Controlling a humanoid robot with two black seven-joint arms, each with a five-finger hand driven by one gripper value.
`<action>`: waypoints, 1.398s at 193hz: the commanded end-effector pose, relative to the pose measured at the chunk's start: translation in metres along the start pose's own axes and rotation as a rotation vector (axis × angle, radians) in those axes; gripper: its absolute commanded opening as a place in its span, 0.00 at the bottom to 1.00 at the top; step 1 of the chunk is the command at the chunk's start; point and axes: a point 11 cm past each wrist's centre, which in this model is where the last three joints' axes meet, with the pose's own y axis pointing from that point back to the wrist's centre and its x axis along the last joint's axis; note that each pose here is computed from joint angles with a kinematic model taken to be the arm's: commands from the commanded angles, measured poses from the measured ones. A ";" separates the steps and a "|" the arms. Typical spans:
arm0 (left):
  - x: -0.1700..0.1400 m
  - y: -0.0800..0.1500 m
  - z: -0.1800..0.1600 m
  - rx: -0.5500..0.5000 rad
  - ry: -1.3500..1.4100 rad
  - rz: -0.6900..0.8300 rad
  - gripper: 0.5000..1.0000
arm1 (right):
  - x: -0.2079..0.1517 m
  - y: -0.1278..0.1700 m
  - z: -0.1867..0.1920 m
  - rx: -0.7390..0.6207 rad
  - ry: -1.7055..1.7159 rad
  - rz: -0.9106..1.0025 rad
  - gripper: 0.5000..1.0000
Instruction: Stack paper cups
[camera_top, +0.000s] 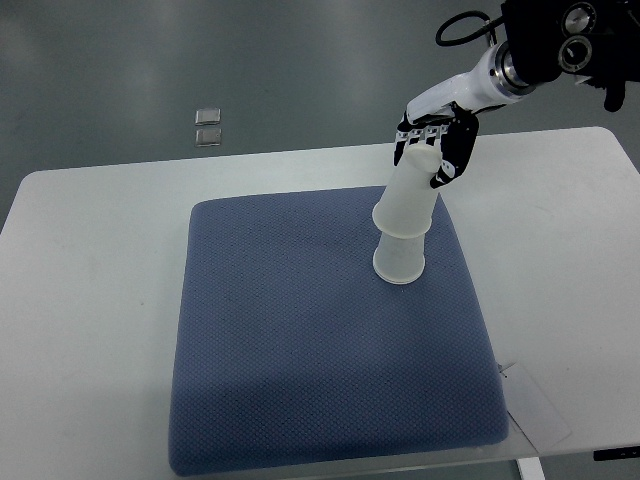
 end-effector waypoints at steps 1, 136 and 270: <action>0.000 0.000 0.001 -0.001 0.000 0.000 1.00 | 0.000 0.000 0.000 0.000 0.000 0.000 0.50; 0.000 0.000 0.001 -0.001 0.000 0.000 1.00 | 0.001 0.001 0.002 -0.001 -0.003 0.003 0.56; 0.000 0.000 0.000 0.001 0.000 -0.001 1.00 | 0.035 -0.026 0.072 0.517 -1.092 0.441 0.58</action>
